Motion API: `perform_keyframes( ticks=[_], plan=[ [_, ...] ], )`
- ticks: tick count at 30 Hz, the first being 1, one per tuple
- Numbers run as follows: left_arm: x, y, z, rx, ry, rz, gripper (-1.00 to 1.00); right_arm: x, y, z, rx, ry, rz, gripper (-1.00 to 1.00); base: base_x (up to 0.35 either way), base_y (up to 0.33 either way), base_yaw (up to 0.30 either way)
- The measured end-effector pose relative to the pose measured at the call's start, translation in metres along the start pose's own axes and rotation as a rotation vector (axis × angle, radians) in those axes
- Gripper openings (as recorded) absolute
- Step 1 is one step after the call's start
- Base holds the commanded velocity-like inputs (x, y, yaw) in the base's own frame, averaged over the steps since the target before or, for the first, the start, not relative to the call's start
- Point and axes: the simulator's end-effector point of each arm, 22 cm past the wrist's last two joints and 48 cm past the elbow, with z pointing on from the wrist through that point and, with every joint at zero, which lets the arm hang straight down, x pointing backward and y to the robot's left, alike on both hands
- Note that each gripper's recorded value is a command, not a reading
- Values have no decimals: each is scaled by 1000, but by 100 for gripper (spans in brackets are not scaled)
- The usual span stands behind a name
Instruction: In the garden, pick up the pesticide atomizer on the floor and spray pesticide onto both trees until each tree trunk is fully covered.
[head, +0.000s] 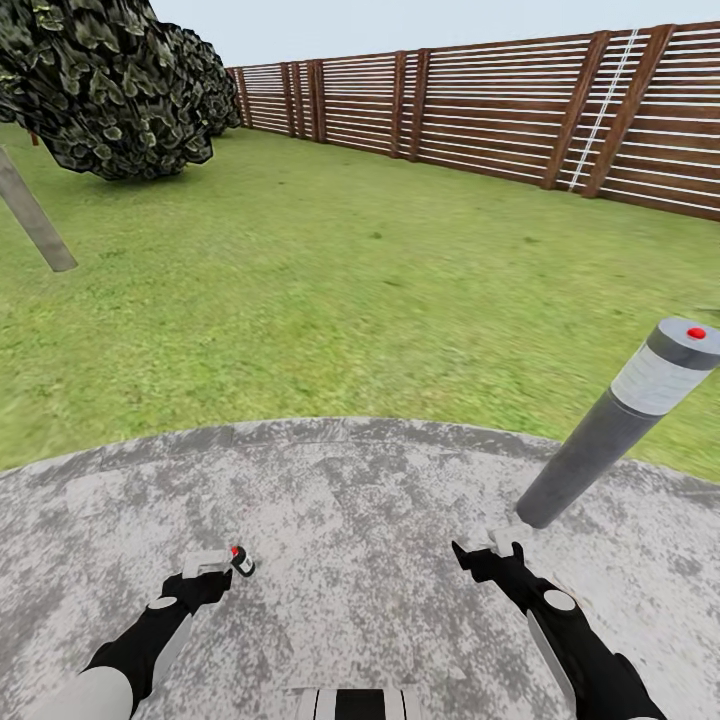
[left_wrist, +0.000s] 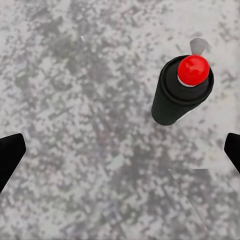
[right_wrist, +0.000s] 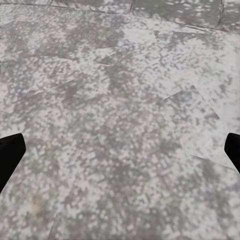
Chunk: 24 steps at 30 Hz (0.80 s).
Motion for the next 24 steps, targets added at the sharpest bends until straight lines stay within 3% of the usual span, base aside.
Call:
perform_keyframes(
  ticks=[7,14,24],
  plan=[
    [0,-2,0,5,0,4,100,0,0,0,0,0,0,100,0,0,-108],
    [2,-30,-1,89,-1,105,100,0,0,0,0,0,0,100,0,0,-61],
    [2,-28,-1,90,0,122,100,0,0,0,0,0,0,100,0,0,-1]
  ],
)
